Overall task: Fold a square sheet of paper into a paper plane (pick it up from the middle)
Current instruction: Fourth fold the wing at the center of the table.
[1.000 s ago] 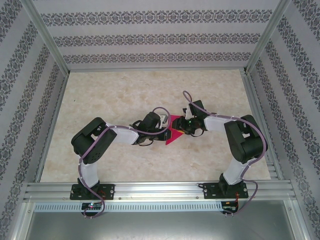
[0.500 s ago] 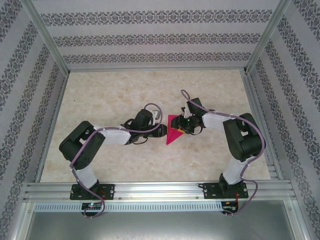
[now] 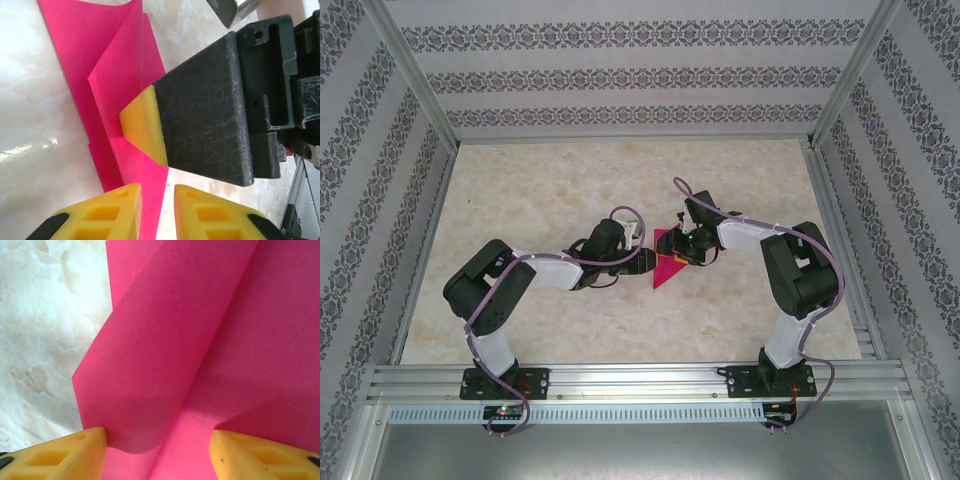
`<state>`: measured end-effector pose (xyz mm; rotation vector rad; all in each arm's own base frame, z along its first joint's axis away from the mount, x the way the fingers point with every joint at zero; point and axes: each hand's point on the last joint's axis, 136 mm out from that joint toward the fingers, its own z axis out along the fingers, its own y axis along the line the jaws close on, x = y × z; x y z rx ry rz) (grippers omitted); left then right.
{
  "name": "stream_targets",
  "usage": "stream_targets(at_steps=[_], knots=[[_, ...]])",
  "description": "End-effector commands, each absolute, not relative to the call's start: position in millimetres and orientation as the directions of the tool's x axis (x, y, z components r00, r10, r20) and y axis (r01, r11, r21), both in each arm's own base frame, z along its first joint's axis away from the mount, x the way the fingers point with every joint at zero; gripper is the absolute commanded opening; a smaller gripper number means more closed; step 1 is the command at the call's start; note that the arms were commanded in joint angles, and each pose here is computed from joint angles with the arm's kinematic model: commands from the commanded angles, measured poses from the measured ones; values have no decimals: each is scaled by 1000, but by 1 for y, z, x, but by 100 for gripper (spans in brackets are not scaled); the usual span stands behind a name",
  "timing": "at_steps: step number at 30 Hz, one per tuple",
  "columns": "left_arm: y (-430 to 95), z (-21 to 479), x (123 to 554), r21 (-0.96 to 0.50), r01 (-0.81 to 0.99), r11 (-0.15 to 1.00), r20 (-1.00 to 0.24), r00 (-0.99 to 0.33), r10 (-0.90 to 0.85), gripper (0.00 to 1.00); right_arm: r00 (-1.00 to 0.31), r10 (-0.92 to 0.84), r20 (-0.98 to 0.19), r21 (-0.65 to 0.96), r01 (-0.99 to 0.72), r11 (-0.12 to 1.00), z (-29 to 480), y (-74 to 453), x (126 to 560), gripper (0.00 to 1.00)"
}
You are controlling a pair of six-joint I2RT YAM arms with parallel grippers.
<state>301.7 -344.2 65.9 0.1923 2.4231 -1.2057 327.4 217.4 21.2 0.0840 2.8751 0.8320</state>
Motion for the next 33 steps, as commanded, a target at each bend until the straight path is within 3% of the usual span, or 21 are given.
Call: stream_targets(at_steps=[1,27,33], knots=[[-351,67,305,-761,313,569,-425,-902,-71,23,-995,97,-30,380,79,922,-29,191,304,61],[-344,30,310,-710,228,666,-359,-931,-63,16,-987,153,-39,546,107,831,-12,203,310,63],[-343,31,310,-704,228,673,-363,-929,-65,16,-985,170,-37,510,128,850,-16,195,310,57]])
